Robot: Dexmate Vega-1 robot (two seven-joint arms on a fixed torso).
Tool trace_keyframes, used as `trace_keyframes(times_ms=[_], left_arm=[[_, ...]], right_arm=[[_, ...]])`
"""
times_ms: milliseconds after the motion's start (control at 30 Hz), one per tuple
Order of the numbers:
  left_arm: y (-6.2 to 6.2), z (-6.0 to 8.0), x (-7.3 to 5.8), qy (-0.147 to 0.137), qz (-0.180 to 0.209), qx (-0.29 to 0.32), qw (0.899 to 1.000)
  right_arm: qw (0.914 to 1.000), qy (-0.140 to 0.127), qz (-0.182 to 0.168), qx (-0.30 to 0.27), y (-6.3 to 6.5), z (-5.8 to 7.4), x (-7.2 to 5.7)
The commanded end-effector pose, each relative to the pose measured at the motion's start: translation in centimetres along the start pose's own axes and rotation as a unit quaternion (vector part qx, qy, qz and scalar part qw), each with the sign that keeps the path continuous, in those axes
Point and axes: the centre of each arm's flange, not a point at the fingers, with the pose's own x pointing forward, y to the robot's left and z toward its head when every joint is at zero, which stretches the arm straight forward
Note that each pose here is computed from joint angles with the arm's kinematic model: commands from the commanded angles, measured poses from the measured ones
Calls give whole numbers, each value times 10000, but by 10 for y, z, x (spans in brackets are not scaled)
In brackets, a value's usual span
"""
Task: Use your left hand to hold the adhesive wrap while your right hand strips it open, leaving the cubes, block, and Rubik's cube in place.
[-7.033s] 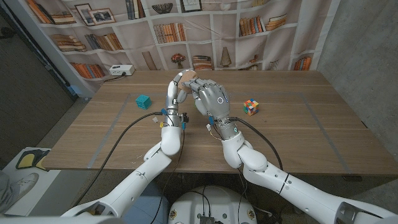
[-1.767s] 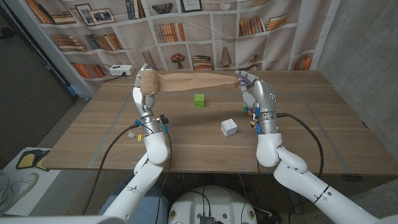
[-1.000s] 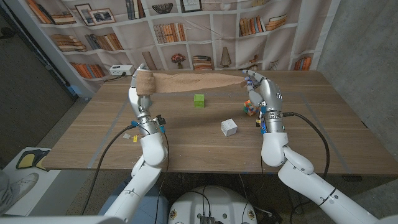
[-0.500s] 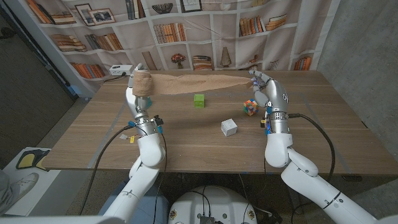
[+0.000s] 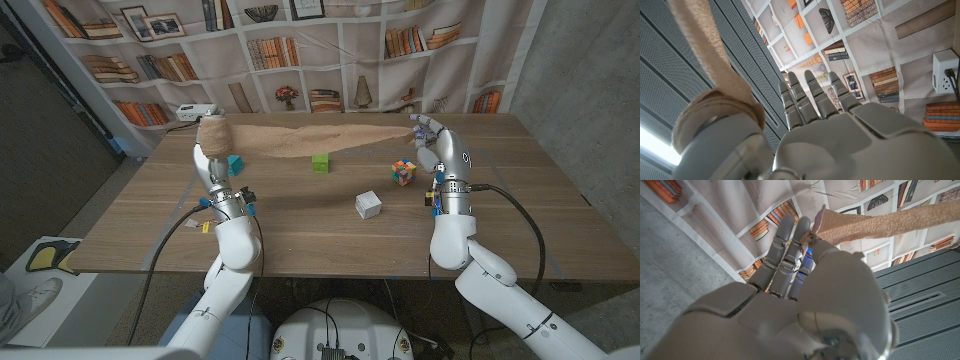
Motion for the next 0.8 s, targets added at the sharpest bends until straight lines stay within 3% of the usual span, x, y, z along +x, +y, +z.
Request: trace_keyframes(times_ms=[33,800], left_arm=[[10,-3,3,40,44,125,9999],[18,-19,17,343,-253,215,9989]], right_arm=[[9997,204,-57,145,-6,-9,1],[9978,572,-244,221,-22,-34,4]])
